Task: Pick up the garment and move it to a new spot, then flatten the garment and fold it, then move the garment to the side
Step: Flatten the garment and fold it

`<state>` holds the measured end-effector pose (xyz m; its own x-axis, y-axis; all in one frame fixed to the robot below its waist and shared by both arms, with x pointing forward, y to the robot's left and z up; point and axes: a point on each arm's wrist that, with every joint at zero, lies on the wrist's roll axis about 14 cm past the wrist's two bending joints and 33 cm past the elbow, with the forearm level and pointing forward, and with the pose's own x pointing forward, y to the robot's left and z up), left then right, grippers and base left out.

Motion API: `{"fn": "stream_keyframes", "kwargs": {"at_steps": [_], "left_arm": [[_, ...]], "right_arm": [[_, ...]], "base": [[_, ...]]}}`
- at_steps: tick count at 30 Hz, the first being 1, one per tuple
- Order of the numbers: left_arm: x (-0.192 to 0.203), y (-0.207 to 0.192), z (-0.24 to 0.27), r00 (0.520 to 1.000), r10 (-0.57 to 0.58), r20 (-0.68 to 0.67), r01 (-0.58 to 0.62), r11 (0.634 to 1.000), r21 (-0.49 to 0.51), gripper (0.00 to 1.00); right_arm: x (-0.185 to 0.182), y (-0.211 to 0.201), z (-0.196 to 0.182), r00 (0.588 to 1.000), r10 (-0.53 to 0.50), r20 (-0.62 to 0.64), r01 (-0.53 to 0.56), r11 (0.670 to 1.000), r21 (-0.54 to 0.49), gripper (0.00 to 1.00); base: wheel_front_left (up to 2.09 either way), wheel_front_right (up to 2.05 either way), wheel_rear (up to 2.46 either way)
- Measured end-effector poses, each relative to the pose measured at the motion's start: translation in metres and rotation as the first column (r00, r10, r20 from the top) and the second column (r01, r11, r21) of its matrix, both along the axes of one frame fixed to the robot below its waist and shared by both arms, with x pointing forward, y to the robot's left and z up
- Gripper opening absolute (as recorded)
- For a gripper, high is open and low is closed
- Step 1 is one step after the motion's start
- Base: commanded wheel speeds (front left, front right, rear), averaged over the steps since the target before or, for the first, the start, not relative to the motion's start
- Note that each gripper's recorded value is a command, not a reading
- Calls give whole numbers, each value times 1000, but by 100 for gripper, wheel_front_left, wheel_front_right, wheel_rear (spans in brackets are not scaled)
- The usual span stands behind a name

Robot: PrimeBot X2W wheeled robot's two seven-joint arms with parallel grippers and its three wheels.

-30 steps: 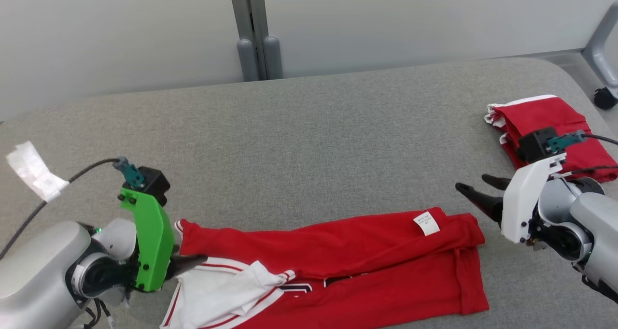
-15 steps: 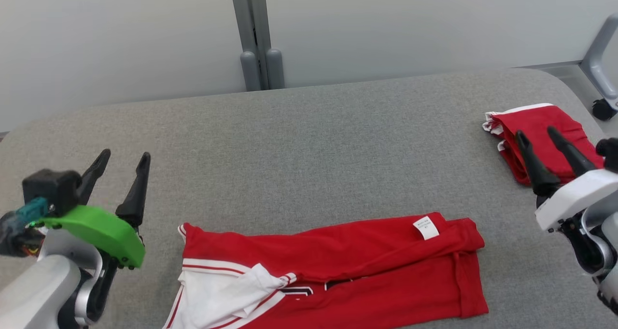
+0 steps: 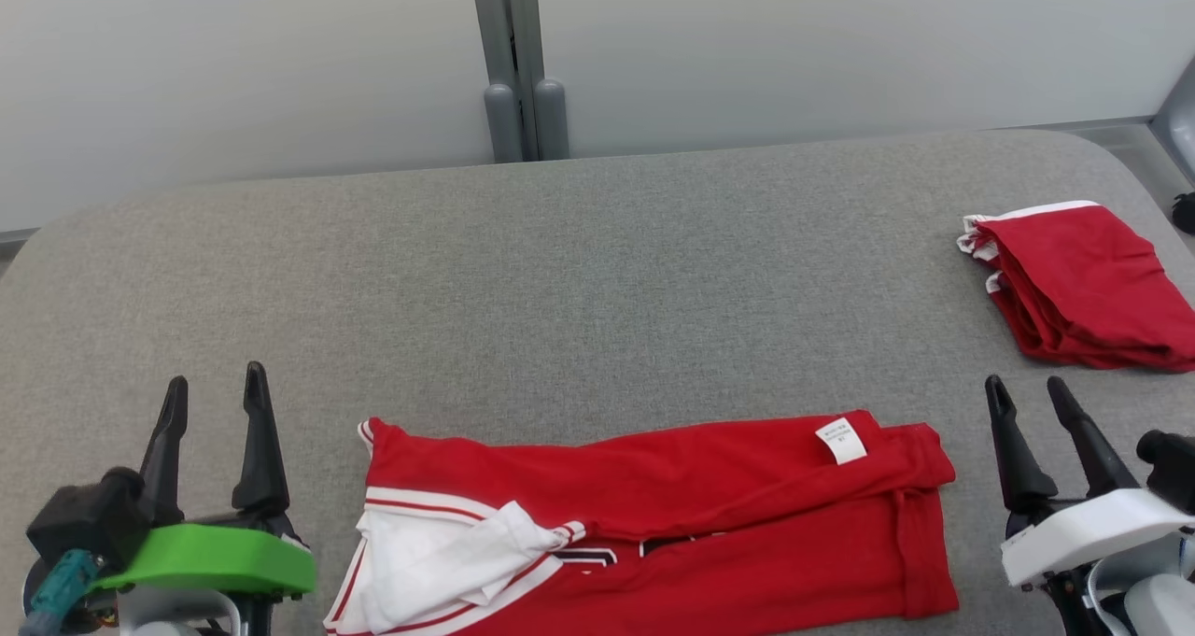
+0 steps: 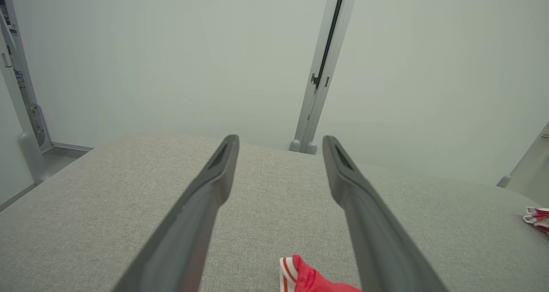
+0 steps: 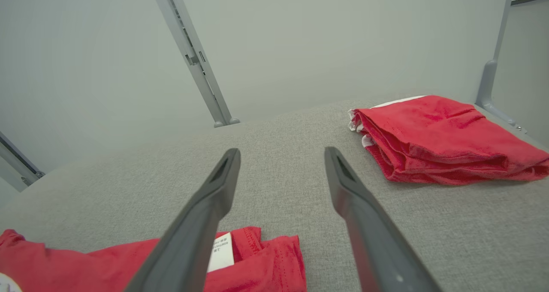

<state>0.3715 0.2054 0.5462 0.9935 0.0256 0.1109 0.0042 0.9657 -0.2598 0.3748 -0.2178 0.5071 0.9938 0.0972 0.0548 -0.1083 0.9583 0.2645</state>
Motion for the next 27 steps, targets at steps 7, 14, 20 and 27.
{"fn": "stream_keyframes", "kwargs": {"at_steps": [7,14,20,27], "left_arm": [[-14,-6,-31,999,-1,-40,0,1000,-17,100],[-14,-10,-41,999,-20,-46,19,999,-26,100],[-14,-9,-44,999,-21,-47,20,1000,-23,100],[-15,-6,-50,998,-10,-60,9,1000,-19,100]], "right_arm": [[-9,6,-38,992,0,-124,-2,1000,-12,100],[-1,18,-66,960,47,-275,-48,999,2,100],[-1,21,-98,887,69,-456,-59,998,37,100],[-5,37,-130,760,138,-636,-55,987,149,100]], "base": [[0,0,0],[0,0,0],[0,0,0],[0,0,0]]}}
